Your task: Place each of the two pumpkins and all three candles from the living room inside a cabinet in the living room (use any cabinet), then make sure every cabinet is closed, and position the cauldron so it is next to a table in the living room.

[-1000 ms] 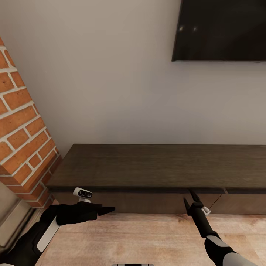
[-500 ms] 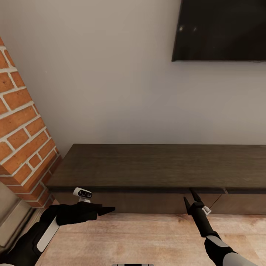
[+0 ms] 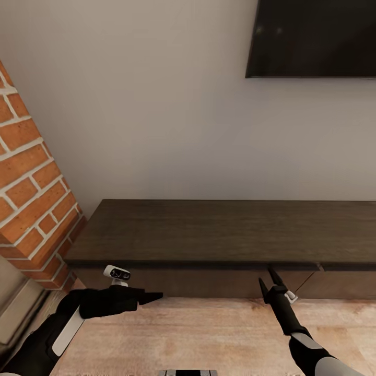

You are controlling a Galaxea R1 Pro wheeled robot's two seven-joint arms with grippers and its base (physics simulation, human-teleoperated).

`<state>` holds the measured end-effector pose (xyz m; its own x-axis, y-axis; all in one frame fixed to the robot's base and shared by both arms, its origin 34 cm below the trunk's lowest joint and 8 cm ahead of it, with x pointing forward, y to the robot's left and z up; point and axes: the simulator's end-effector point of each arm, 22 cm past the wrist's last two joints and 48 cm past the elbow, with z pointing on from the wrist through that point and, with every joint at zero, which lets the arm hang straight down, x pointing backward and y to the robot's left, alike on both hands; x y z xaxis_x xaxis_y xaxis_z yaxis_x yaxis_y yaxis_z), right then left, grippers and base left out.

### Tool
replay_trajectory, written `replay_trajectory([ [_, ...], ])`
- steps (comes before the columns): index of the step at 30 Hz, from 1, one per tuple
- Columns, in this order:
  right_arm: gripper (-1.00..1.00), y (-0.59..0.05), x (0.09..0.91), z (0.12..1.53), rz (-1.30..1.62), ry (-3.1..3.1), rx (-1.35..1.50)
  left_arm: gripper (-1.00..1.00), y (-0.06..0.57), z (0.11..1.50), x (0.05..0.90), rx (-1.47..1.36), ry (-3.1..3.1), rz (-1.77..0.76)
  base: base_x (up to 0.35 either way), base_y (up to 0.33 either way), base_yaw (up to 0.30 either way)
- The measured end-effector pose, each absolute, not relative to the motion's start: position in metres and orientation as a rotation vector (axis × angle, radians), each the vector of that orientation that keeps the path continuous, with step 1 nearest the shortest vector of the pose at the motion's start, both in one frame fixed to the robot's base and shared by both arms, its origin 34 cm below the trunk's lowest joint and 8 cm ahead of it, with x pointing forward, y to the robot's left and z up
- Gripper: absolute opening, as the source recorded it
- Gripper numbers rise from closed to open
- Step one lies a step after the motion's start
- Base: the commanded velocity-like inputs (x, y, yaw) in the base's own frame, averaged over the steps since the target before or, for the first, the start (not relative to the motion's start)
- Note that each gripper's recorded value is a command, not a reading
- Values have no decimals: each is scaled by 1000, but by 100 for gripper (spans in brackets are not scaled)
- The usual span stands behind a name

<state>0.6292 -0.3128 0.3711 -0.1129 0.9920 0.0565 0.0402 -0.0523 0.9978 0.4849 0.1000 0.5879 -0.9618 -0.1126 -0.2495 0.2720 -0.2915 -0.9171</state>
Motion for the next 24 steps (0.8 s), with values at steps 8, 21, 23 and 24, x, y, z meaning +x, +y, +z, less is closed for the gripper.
replay_trajectory([
  [8,100,-308,626,358,1315,1332,1219,100,101,577,487,172,1716,-2349,0,0,0],
  [21,100,-305,626,363,1331,1329,1193,100,100,577,487,176,1718,-2347,14,0,0],
  [23,100,-299,625,365,1349,1343,1161,100,100,577,487,176,1717,-2348,1,0,0],
  [24,100,-296,625,366,1356,1351,1150,100,100,577,487,176,1717,-2348,0,0,0],
])
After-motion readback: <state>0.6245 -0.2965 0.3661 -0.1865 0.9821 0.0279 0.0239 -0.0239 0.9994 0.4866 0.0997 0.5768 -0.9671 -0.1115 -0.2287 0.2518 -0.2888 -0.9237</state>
